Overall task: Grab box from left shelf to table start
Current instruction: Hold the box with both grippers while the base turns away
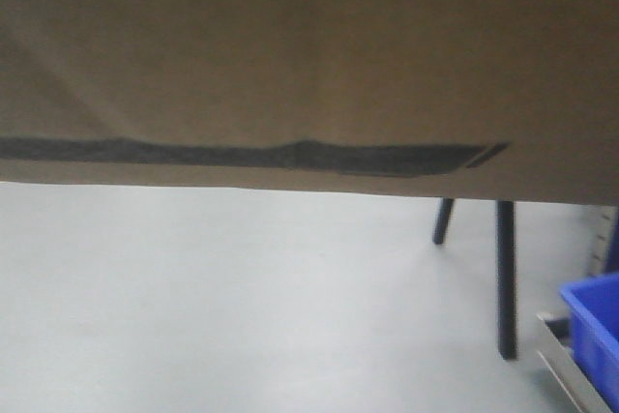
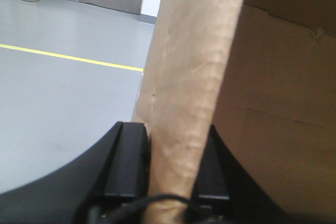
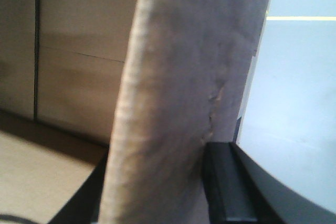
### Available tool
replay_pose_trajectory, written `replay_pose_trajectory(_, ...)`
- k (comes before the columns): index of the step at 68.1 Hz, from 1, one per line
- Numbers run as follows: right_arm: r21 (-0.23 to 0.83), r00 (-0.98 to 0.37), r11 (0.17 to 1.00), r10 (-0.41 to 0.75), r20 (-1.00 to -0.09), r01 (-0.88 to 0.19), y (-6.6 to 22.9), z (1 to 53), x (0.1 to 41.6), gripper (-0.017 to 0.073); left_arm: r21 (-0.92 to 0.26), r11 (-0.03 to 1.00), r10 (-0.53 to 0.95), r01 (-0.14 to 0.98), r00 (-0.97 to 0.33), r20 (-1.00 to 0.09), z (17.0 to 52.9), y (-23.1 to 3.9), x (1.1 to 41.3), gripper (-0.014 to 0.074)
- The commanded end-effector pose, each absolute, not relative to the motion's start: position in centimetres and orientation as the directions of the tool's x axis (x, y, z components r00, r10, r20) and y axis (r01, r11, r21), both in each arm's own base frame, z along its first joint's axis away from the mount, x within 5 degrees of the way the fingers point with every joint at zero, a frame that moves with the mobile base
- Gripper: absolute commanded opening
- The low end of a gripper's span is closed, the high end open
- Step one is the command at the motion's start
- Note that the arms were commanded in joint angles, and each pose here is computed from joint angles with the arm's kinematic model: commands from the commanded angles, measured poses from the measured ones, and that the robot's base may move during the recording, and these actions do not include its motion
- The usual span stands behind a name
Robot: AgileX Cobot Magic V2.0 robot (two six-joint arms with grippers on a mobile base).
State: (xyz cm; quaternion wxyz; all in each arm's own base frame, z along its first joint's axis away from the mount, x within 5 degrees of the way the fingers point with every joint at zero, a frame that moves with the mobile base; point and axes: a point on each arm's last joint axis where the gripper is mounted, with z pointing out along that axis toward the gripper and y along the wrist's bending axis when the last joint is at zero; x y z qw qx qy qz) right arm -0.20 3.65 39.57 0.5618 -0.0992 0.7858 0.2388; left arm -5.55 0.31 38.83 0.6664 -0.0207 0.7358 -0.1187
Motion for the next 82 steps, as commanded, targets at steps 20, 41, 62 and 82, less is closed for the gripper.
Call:
replay_pose_trajectory(20, 0.266, -0.184, 0.86, 0.204, -0.962, -0.435, 3.48, 42.0, 0.22, 0.0059, -0.194, 0.939, -0.205, 0.283, 0.01, -0.979, 40.85, -0.53, -6.18, -0.0099)
replay_pose_trajectory(41, 0.266, -0.184, 0.86, 0.204, -0.962, -0.435, 3.48, 42.0, 0.22, 0.0059, -0.194, 0.939, -0.205, 0.283, 0.01, -0.979, 40.85, -0.53, -6.18, -0.0099)
replay_pose_trajectory(62, 0.266, -0.184, 0.861, 0.204, -0.962, -0.434, 3.48, 42.0, 0.22, 0.0059, -0.194, 0.939, -0.205, 0.283, 0.01, -0.979, 40.85, -0.53, -6.18, -0.0099)
replay_pose_trajectory(82, 0.266, -0.184, 0.861, 0.204, -0.962, -0.434, 3.48, 42.0, 0.22, 0.0059, -0.196, 0.939, -0.207, 0.284, 0.009, -0.978, 40.85, -0.57, -6.19, -0.0099)
